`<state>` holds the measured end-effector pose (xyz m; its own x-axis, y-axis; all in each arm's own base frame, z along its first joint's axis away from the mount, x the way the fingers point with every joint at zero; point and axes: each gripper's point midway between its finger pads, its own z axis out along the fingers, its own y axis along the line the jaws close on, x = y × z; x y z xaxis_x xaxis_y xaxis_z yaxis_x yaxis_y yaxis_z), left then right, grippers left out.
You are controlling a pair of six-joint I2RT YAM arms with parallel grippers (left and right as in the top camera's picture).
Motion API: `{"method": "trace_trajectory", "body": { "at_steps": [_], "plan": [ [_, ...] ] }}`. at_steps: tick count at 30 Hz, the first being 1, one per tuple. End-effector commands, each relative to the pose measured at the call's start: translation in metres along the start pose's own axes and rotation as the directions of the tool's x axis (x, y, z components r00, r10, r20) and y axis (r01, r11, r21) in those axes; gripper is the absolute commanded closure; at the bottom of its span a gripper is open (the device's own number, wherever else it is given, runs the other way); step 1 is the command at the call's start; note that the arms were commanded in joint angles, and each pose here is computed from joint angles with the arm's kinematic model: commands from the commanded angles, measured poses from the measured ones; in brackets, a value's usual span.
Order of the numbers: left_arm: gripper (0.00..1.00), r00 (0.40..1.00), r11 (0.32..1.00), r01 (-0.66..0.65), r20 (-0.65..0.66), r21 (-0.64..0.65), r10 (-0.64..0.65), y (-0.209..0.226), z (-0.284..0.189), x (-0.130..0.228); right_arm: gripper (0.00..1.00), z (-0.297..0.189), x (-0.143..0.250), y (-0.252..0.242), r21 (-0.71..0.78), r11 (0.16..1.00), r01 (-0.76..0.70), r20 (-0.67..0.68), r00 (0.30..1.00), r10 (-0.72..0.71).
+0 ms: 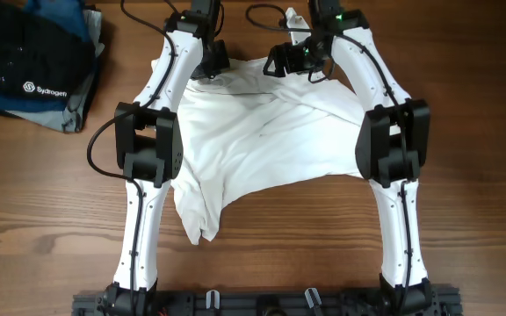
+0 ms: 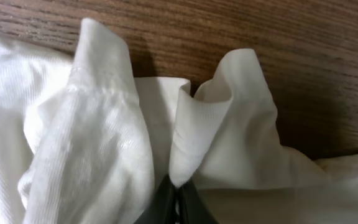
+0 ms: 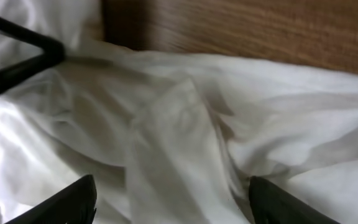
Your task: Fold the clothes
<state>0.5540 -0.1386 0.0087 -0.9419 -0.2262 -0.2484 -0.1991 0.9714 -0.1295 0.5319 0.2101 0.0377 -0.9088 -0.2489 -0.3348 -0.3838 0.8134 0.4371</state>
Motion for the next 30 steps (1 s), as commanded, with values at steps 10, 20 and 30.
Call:
{"method": "trace_trajectory", "body": {
  "at_steps": [10,20,30],
  "plan": [
    [0.96,1.000,1.000,0.015,-0.005,-0.003,-0.015,0.003,0.000,-0.001,0.87,0.004,0.015,-0.032,0.009,0.996,-0.083,-0.038,0.996,0.084],
    [0.96,1.000,1.000,0.014,-0.005,-0.003,-0.014,0.003,0.000,-0.001,0.69,0.005,0.022,-0.029,-0.003,0.999,-0.044,-0.064,0.997,0.044],
    [0.96,1.000,1.000,0.015,-0.004,-0.003,-0.015,0.003,0.000,-0.001,0.69,0.008,0.019,-0.019,-0.029,0.999,-0.029,-0.058,0.998,0.027]
  ]
}}
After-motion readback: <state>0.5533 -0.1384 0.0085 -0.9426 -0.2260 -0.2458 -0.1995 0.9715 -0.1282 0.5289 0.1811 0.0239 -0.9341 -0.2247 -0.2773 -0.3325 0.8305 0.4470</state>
